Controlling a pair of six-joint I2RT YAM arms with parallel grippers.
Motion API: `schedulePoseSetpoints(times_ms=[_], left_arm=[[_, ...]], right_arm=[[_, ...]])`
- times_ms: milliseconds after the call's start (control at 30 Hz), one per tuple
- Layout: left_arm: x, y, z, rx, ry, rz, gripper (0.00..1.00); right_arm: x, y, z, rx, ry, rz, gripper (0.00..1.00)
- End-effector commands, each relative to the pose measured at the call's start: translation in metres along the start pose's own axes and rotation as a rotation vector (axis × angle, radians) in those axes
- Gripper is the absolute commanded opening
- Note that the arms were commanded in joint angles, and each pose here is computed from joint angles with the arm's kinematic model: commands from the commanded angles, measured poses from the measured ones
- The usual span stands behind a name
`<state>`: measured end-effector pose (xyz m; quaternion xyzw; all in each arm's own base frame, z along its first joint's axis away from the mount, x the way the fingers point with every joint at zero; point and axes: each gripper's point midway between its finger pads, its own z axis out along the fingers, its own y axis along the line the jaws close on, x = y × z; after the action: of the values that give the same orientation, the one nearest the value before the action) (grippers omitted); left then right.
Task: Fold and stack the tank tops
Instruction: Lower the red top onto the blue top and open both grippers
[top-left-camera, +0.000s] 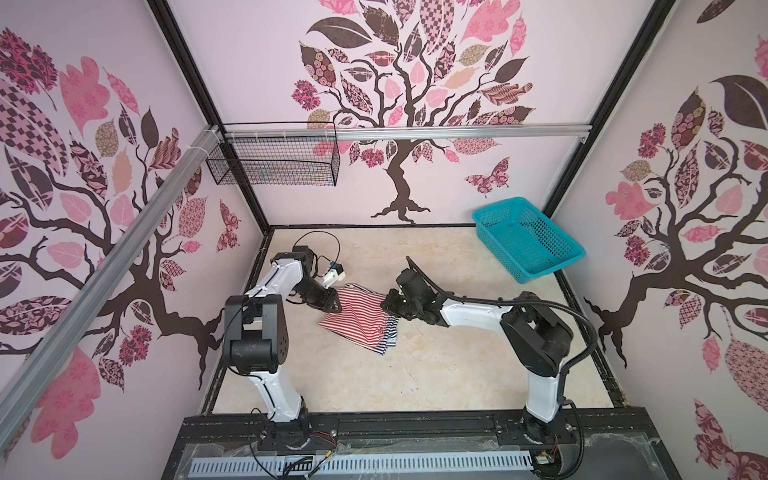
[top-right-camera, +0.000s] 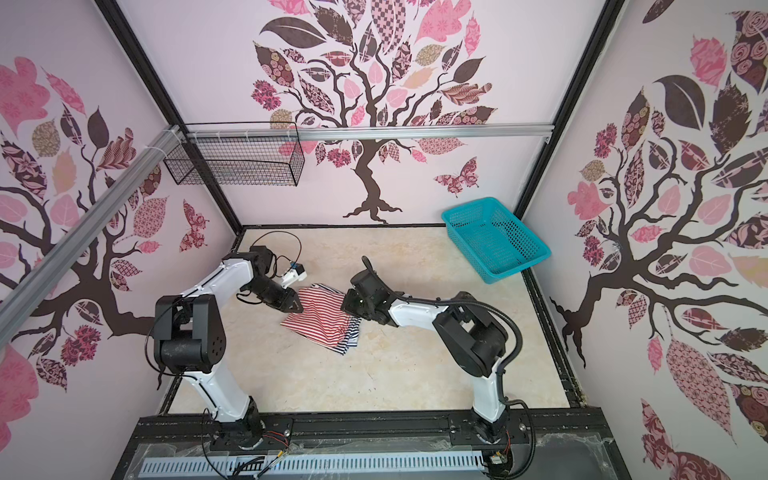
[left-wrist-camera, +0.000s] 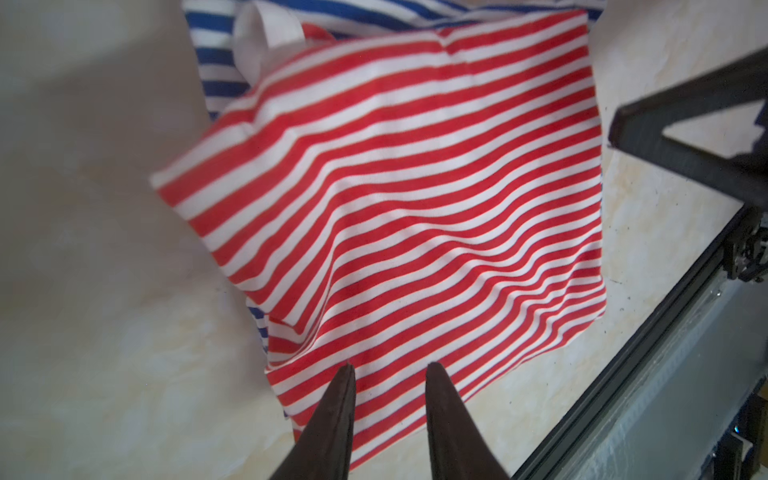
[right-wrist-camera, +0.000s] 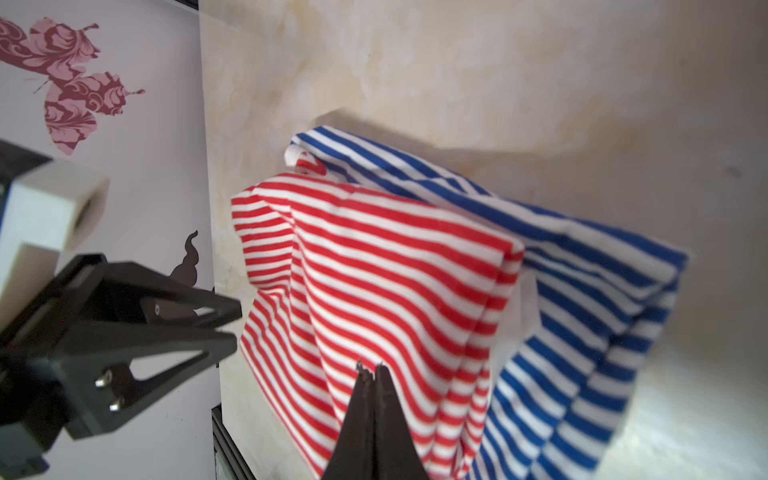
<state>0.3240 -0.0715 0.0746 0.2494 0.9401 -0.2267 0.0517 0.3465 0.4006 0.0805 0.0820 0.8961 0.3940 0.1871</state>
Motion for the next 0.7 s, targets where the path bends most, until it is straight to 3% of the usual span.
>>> schedulePoseSetpoints(times_ms=[0,200,433,533,667], left_arm=[[0.009,-0.008,0.017,0.058,0.033,0.01,0.31],[0.032,-0.014,0.045,0.011,0.148,0.067,0.3],[0.049,-0.035,0.076,0.028,0.259,0.099,0.31],[0.052,-0.041,0.084,0.017,0.289,0.106,0.33],[0.028,-0.049,0.063,0.002,0.19,0.11,0.38]], right_arm=[[0.014,0.011,0.02,-0.06,0.087,0.015,0.05],[0.003,-0.057,0.023,0.124,0.074,0.108,0.05],[-0.045,-0.088,0.008,0.225,0.025,0.085,0.07],[-0.062,-0.084,-0.001,0.216,0.017,0.067,0.09],[-0.063,-0.037,-0.027,0.085,0.0,-0.008,0.18]])
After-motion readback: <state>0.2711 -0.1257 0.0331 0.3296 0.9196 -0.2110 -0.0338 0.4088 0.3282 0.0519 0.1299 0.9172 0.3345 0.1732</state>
